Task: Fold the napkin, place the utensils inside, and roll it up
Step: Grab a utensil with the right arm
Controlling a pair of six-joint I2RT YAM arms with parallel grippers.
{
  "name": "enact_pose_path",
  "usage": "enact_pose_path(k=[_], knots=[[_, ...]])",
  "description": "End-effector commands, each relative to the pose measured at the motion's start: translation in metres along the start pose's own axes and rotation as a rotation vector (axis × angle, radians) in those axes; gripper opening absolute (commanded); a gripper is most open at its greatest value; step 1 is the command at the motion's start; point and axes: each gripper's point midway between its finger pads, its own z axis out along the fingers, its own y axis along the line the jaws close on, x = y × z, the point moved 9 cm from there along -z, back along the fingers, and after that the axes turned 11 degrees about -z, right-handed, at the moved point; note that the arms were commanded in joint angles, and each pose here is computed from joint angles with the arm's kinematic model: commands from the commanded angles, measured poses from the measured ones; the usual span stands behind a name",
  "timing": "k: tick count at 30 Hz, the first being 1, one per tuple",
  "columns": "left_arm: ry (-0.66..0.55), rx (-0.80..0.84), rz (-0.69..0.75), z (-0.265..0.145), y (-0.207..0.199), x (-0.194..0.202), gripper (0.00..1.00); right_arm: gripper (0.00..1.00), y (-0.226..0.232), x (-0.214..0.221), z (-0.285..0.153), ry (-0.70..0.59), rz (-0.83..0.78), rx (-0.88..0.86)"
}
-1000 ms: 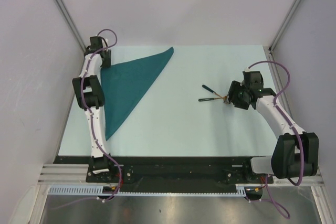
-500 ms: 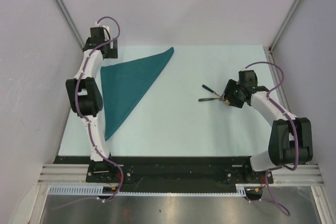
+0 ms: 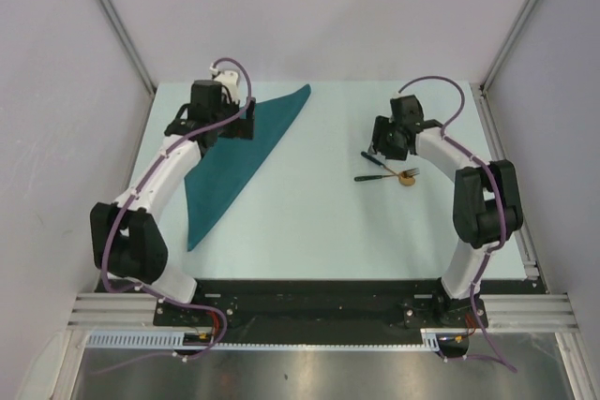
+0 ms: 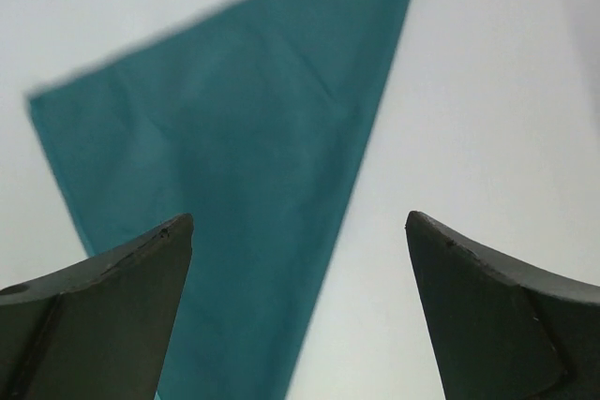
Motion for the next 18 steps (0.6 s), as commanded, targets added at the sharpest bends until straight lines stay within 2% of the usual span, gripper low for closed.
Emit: enact_pose_path(k=[1,8,18], knots=[[0.062,0.086,-0.027,-0.006,-0.017,0.015,1.0,0.59,-0.002,-0.001,0.003,0.066,-0.033,0.121],[0.067,0.255,-0.042,-0.021,-0.043,0.014,1.0,0.6,0.005,0.024,0.009,0.056,0.273,0.1],[0.044,0.281,-0.024,-0.036,-0.052,0.006,1.0,0.58,0.004,0.034,0.015,0.03,0.467,0.104]])
